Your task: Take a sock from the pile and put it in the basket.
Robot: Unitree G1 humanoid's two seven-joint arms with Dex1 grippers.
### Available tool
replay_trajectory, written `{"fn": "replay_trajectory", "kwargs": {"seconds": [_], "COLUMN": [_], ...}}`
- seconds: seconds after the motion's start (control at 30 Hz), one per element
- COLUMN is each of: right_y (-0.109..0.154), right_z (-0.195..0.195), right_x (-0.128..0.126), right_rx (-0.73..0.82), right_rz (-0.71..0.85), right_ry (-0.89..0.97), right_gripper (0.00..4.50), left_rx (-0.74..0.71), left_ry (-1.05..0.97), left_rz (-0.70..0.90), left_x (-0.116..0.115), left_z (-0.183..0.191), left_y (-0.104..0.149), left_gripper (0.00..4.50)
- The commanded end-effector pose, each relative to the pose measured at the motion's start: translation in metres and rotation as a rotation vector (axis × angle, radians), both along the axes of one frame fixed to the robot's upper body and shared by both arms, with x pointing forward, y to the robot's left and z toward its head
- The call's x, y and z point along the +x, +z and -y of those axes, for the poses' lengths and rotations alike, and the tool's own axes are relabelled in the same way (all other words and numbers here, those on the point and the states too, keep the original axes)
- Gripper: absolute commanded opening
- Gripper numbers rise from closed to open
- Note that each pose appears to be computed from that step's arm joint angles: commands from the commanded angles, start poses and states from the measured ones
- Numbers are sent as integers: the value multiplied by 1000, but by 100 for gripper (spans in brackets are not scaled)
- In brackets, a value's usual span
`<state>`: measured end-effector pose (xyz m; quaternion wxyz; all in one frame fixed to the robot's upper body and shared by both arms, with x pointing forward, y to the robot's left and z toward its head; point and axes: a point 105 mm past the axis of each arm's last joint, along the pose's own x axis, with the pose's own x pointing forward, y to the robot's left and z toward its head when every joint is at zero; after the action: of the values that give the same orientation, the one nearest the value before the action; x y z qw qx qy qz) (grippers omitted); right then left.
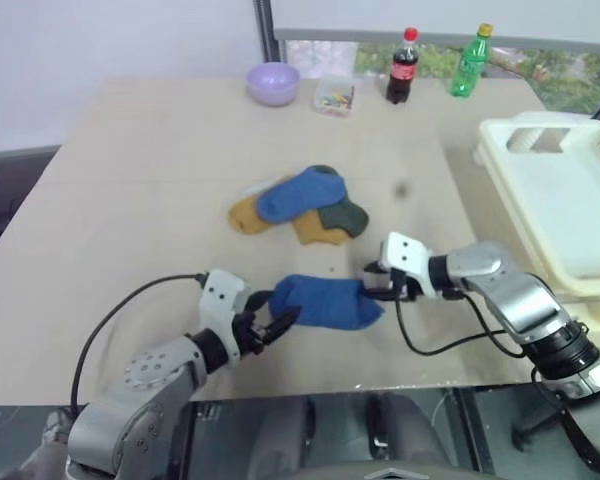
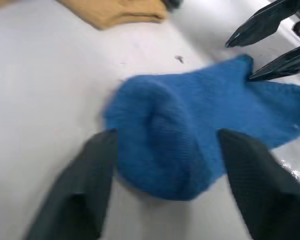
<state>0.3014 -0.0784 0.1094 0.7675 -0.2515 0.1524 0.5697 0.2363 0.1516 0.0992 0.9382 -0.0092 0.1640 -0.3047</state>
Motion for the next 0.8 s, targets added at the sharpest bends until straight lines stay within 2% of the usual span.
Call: {"fn": "replay_trajectory", "kwargs": {"seconds": [0.03,0.2,0.4,0.43,0.47,0.57,0.67,0.7,0.73,0.8], "right_y": [16,7,-17,-21,-24,-23,-18,-18,-17,-16], "right_z": [6,7,0,1,1,7,21,24,25,25], "right_x": [-14,-30,-33,-31,-27,-18,-10,-9,-10,-11], "right_rx": [51,71,59,46,43,36,-11,-20,-26,-37], "right_rz": [-27,-107,-174,-169,-165,-146,-102,-96,-93,-86], "right_ry": [-15,-45,-86,-97,-121,-158,-159,-156,-142,-110], "right_gripper": [202,202,202,202,202,129,20,0,0,0], "left_rx": [-11,39,106,102,98,66,19,17,19,21], "left_ry": [-19,-62,-86,-84,-87,-98,-98,-101,-94,-70], "left_rz": [66,60,17,13,10,4,3,3,5,6], "left_x": [2,8,17,18,19,19,15,14,14,14], "left_z": [-7,-12,-11,-10,-9,-3,5,7,9,9], "left_y": [16,15,-6,-9,-10,-11,-9,-9,-10,-10], "left_gripper": [328,328,328,279,278,173,65,27,2,2]}}
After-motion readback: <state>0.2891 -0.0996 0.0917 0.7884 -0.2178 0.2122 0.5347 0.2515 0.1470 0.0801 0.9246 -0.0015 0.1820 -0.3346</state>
